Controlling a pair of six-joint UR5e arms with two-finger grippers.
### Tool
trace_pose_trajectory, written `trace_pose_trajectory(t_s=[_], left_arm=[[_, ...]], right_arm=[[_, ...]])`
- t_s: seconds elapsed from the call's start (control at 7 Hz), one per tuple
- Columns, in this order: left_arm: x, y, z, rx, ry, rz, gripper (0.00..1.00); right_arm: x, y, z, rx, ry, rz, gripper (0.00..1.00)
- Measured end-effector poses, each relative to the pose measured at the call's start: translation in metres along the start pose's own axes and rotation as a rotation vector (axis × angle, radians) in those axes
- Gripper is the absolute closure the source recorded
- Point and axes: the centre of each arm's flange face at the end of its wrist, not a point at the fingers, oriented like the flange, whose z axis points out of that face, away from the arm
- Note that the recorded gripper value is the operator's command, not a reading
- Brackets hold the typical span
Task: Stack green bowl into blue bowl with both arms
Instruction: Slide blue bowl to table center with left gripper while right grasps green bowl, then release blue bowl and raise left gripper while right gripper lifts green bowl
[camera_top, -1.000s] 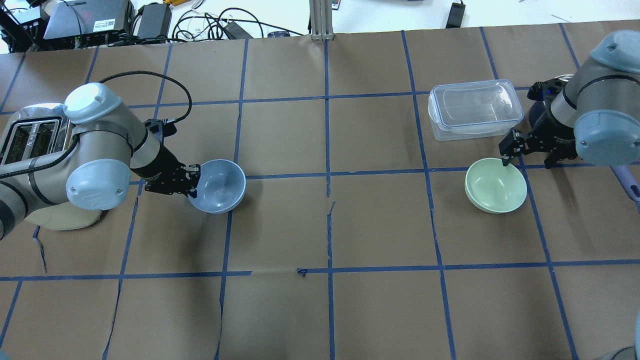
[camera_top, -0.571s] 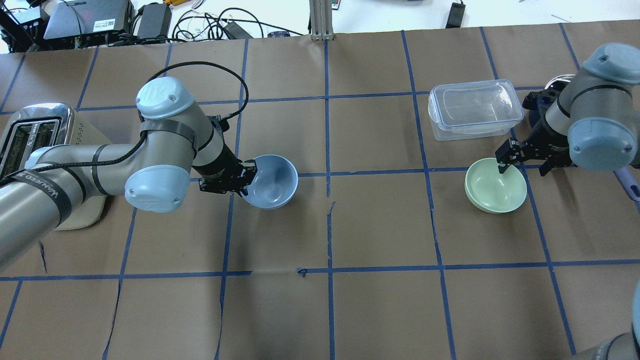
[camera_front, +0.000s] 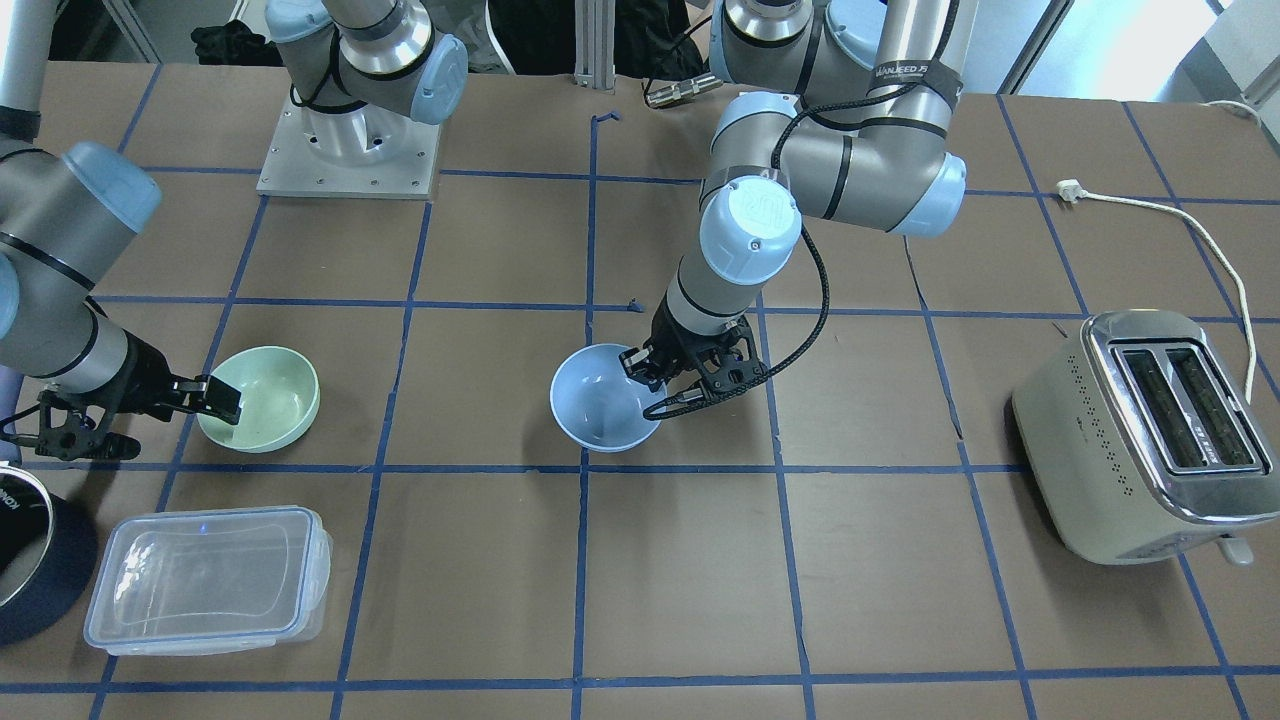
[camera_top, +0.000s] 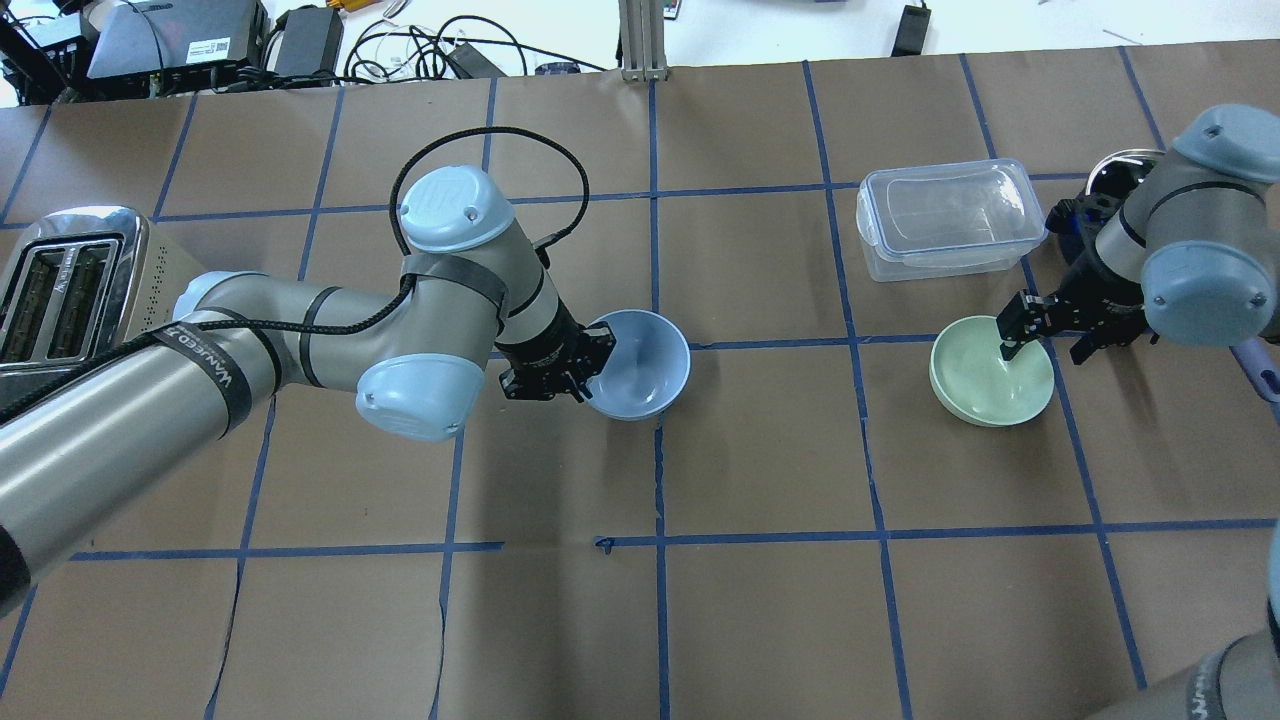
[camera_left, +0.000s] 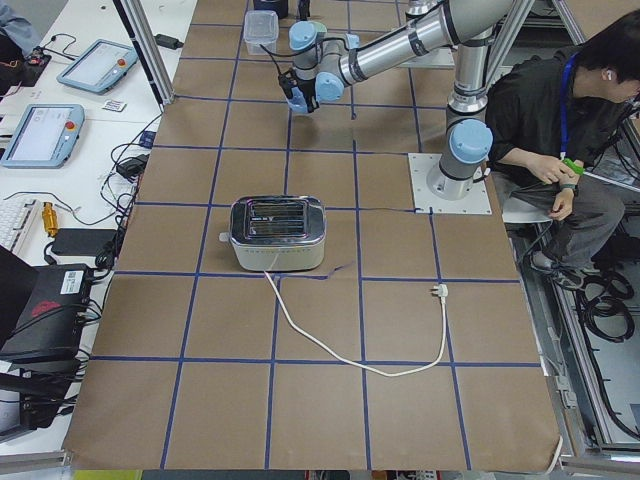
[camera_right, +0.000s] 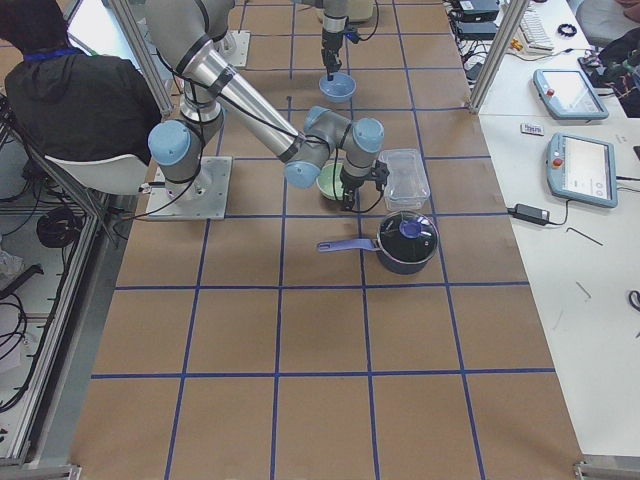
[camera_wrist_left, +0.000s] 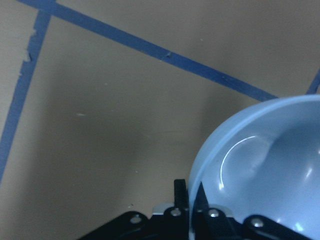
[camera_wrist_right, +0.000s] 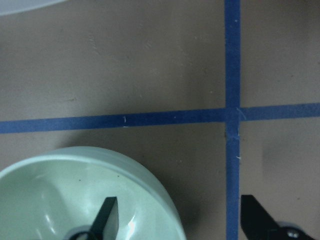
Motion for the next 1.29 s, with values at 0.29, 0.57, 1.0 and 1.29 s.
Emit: trace_pose_trajectory(t_s=[0.29,0.57,1.0,1.29], left_arm=[[0.007,0.011,0.016,-0.030,-0.002,-0.011,1.00],[0.012,0.015,0.021,-0.044,0.010,-0.004,0.60],[0.014,0.017,0.021,-0.053,0.013,-0.007,0.30],[0.015,0.006,-0.014,0.005,0.019,0.023,0.18]], right_arm=[[-0.001,-0.001,0.001,0.005,-0.022,-0.003,1.00],[-0.001,-0.001,0.000,0.003,-0.018,-0.005,1.00],[-0.001,0.000,-0.007,0.005,-0.014,-0.001,1.00],[-0.002,-0.002,-0.029,0.010,-0.016,0.004,1.00]])
